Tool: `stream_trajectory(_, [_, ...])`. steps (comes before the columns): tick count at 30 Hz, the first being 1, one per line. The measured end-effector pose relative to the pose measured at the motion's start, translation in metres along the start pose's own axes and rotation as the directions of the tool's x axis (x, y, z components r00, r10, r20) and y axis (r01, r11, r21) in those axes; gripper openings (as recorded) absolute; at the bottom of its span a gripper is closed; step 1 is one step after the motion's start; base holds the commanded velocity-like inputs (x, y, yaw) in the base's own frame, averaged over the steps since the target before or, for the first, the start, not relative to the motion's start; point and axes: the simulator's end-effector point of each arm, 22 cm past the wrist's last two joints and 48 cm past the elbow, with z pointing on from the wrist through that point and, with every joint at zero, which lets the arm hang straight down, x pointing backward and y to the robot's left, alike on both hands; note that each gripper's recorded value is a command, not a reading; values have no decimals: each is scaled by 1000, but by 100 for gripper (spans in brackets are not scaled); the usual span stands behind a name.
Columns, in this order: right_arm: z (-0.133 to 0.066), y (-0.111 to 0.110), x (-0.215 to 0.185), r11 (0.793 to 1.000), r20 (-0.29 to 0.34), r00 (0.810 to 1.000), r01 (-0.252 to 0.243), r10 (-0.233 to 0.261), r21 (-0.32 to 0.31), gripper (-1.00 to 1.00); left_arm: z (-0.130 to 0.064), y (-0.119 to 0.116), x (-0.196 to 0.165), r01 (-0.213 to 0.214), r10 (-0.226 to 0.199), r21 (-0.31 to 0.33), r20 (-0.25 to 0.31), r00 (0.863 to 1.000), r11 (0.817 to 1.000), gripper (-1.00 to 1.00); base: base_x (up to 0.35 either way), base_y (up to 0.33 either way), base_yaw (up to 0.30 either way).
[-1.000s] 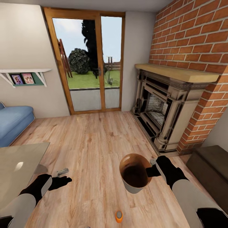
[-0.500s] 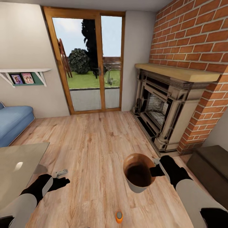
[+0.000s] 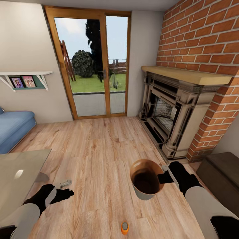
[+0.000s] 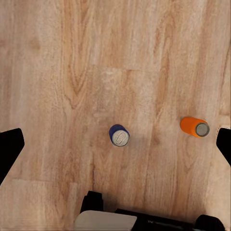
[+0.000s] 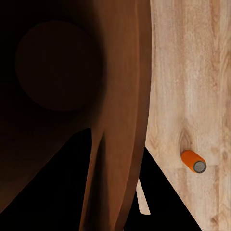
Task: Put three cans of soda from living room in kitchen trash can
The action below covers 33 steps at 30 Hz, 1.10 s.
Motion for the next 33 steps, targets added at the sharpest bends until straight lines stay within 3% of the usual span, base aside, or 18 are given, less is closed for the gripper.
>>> stream_trajectory(3, [0,-5,6,1000,-37,999,-18,18,1,-100,0,-21,16,7,-4,25,-113,994,1000,100,0,0,0])
stream_trajectory(5, [-3,-11,10,999,-83,996,-29,30,14,-100,-13,-42,11,15,-4,49,-214,977,999,100,0,0,0])
stream_trajectory(9, [-11,-18,-1,999,-101,994,-40,42,25,-100,-43,-70,-24,16,8,82,-292,957,996,100,0,0,0])
stream_trajectory(13, [-12,-16,-12,998,-95,994,-54,55,10,-100,-49,-77,-37,11,16,90,-301,953,996,100,0,0,0])
stream_trajectory(18, [-7,-29,-9,997,-145,987,-66,69,27,-100,-48,-83,-47,0,26,91,-287,958,996,100,0,0,0])
stream_trajectory(33, [10,-43,2,996,-185,979,-84,90,41,-100,-33,-65,-49,-30,35,20,-283,959,999,100,0,0,0])
